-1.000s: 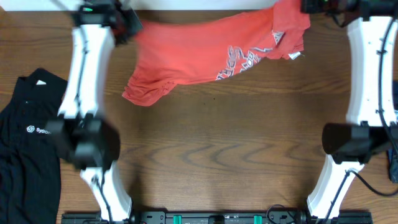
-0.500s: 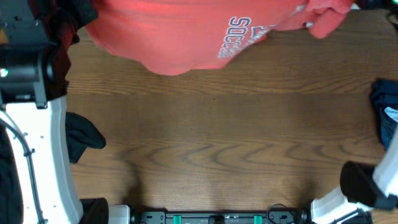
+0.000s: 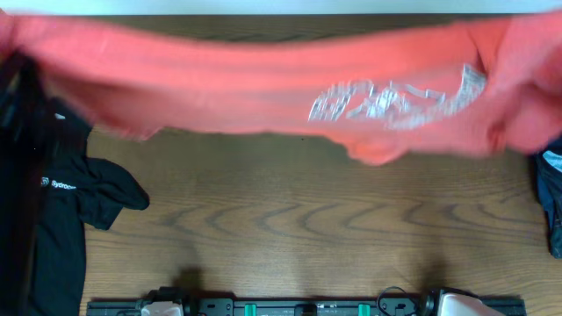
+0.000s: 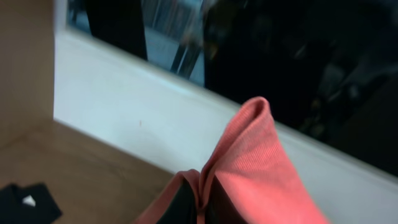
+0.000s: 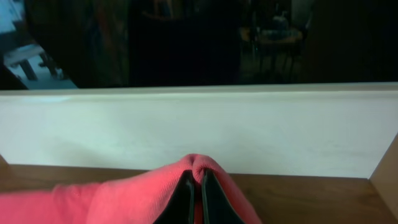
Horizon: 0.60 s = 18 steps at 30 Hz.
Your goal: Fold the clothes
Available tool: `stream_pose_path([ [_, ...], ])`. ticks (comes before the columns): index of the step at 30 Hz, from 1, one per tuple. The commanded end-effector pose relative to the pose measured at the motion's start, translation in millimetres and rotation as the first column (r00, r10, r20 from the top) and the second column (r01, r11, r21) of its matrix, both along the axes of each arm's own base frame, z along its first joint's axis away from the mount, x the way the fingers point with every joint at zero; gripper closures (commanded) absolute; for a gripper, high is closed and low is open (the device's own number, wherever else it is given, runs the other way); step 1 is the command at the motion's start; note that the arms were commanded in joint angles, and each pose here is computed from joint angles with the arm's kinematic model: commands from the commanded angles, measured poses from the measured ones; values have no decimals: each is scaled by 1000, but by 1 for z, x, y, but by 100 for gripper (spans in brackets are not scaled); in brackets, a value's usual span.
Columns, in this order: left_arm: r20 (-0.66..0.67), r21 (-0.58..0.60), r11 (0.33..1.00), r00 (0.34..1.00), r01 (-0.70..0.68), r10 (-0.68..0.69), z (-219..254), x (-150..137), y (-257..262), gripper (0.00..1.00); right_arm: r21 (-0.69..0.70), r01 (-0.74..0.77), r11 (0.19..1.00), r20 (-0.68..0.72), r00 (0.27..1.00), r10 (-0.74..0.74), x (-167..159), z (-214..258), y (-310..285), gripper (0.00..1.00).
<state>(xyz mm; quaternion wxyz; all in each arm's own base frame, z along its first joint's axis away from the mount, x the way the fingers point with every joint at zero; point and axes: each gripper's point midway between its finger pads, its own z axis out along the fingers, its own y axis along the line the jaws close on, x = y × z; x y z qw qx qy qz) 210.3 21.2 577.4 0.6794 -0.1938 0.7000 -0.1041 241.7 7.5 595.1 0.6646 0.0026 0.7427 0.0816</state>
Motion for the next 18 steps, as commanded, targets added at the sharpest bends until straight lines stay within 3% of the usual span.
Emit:
stream_pose_path([
  [1,9,28,999,1000,-30,30,2,-13,5,94,61,21,998,-29,999,-19,0,-5,-3,99],
  [5,-34,16,999,999,-30,30,-8,-2,5,94,85,23,996,-95,995,-15,11,-20,-4,99],
  [9,-124,-15,999,992,-29,27,-28,35,6,94,121,0,993,-211,977,26,47,-49,-5,99],
  [18,-349,-43,999,936,26,-39,-103,176,-1,94,244,-61,968,-377,914,153,174,-121,-8,99],
])
